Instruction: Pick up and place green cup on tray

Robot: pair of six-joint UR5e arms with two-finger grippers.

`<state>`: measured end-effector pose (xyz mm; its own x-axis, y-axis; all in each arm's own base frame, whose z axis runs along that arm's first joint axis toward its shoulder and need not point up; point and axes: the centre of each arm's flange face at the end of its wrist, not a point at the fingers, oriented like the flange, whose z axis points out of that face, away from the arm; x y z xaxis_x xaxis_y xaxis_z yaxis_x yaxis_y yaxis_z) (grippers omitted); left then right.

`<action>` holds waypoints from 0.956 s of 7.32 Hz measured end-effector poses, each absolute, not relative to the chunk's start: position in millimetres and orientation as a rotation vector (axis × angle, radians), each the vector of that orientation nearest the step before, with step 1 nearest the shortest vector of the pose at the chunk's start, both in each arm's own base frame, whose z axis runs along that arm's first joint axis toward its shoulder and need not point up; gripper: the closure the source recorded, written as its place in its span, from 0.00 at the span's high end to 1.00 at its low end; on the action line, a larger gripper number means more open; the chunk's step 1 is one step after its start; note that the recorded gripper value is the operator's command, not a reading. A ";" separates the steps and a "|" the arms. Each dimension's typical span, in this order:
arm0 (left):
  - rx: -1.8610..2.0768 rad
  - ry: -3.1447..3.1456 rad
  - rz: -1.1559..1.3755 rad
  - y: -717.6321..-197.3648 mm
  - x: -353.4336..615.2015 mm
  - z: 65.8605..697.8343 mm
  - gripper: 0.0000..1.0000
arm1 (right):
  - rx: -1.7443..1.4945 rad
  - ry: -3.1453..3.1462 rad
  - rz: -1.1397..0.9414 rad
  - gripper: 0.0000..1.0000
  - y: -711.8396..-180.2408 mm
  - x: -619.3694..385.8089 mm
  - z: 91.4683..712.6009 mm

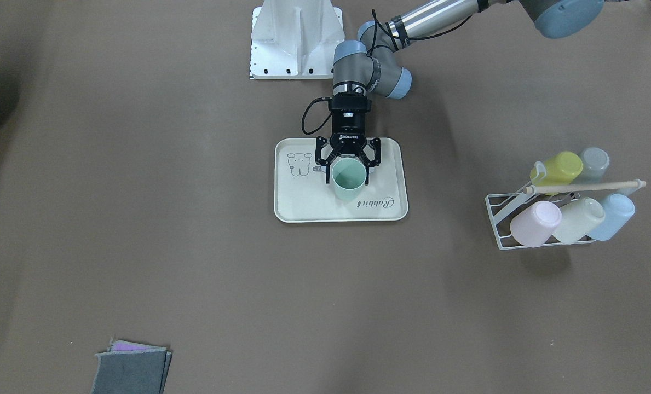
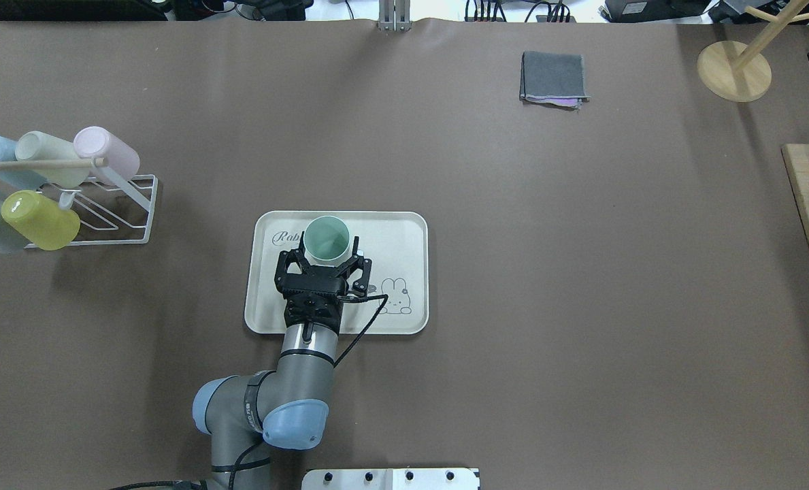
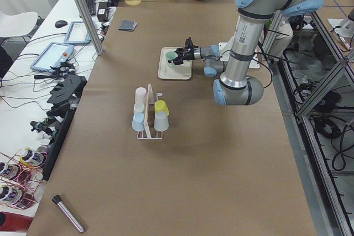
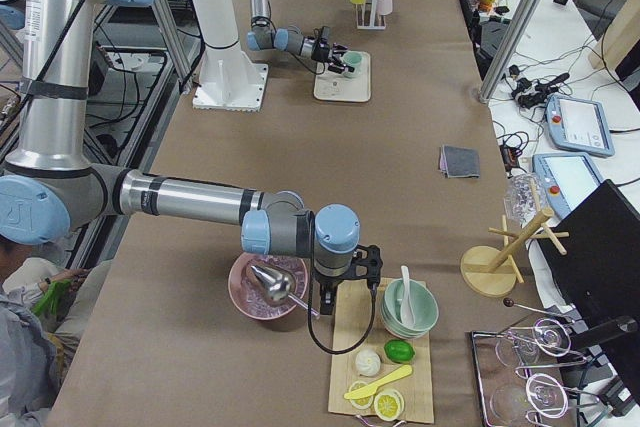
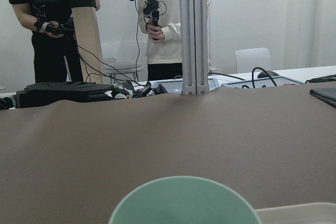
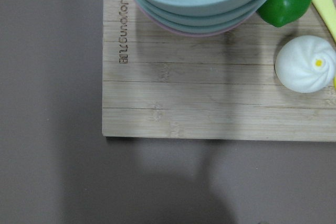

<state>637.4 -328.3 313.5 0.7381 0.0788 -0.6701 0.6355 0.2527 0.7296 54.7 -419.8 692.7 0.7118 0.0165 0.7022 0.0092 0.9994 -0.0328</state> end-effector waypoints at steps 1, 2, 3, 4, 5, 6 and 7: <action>1.280 0.683 -0.425 -328.2 635.8 310.5 0.98 | -0.035 -0.779 0.004 1.00 -419.7 54.7 693.0; 1.280 0.693 -0.433 -329.0 631.1 305.8 0.98 | -0.035 -0.778 0.004 1.00 -419.7 54.7 693.0; 1.281 0.703 -0.440 -329.7 623.8 301.0 0.98 | -0.035 -0.778 0.004 1.00 -419.7 54.8 693.1; 1.283 0.712 -0.444 -329.2 614.3 297.1 0.98 | -0.035 -0.778 0.004 1.00 -419.6 54.7 693.1; 1.287 0.719 -0.445 -328.3 602.6 294.1 0.98 | -0.035 -0.779 0.004 1.00 -419.8 54.7 692.9; 1.291 0.729 -0.450 -328.2 586.7 289.8 0.98 | -0.032 -0.779 0.003 1.00 -420.7 54.7 691.9; 1.297 0.740 -0.453 -327.7 566.6 283.4 0.98 | -0.029 -0.779 0.002 1.00 -422.0 54.7 690.6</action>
